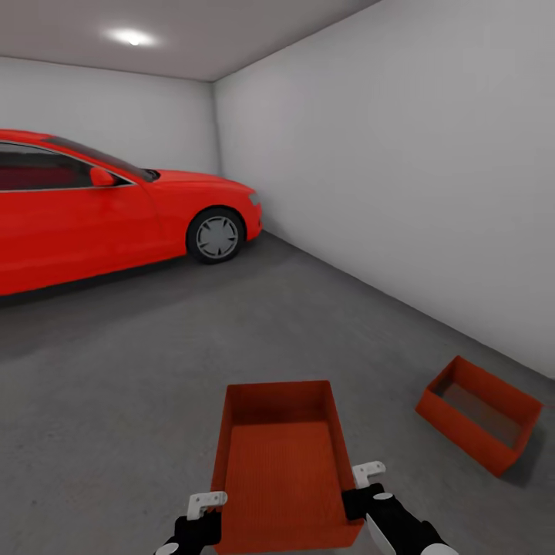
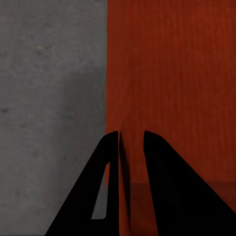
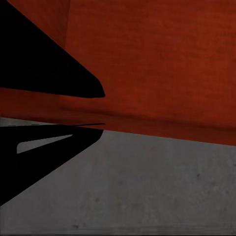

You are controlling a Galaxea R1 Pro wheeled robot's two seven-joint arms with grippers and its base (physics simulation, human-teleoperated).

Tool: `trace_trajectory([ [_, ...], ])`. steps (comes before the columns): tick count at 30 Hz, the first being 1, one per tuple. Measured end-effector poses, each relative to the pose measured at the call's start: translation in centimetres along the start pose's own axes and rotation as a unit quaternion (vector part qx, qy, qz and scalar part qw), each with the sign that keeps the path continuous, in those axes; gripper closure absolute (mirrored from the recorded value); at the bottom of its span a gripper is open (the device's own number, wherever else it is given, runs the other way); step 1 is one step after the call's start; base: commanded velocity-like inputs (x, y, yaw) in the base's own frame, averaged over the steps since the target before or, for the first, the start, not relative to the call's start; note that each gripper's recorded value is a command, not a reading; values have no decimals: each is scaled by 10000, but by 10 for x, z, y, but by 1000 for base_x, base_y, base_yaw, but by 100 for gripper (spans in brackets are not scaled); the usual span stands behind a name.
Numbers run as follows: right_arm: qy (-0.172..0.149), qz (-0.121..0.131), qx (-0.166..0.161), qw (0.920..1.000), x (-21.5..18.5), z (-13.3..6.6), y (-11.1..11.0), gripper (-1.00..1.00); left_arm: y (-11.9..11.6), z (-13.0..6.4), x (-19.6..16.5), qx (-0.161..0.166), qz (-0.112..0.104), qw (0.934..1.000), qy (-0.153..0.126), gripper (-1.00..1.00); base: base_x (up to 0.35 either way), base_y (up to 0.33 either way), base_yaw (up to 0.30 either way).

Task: Move the two storage containers from the living room to the garage. In the garage, place one container on the floor and stack the other container on top of it (either order is fine).

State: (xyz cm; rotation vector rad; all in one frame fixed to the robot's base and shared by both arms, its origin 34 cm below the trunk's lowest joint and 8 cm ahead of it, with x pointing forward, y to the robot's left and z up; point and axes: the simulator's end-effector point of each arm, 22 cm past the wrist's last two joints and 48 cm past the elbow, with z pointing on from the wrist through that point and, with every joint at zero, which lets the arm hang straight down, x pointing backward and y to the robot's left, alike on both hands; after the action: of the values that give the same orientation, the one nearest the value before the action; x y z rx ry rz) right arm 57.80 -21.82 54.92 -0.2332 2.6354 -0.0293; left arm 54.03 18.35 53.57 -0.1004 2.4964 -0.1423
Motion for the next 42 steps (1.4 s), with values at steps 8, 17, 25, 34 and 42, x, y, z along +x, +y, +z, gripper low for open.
trace_trajectory([
  [8, 6, -2, 0, 10000, 0, 0, 0, 100, 0, 0, 0, 1, -2, 10000, 6, 100, 314, 0, -281],
  [17, 2, 1, 0, 10000, 0, 0, 0, 100, 0, 0, 0, 0, 2, 10000, 2, 100, 340, 0, -285],
  [25, 1, 3, 0, 10000, 0, 0, 0, 100, 0, 0, 0, 0, 4, 10000, 1, 100, 342, 0, -286],
  [34, 3, -4, 0, 10000, 0, 0, 0, 100, 0, 0, 0, -1, -3, 10000, 3, 100, 342, 0, -286],
  [42, 4, -1, 0, 10000, 0, 0, 0, 100, 0, 0, 0, 0, 0, 10000, 4, 100, 342, 0, -286],
])
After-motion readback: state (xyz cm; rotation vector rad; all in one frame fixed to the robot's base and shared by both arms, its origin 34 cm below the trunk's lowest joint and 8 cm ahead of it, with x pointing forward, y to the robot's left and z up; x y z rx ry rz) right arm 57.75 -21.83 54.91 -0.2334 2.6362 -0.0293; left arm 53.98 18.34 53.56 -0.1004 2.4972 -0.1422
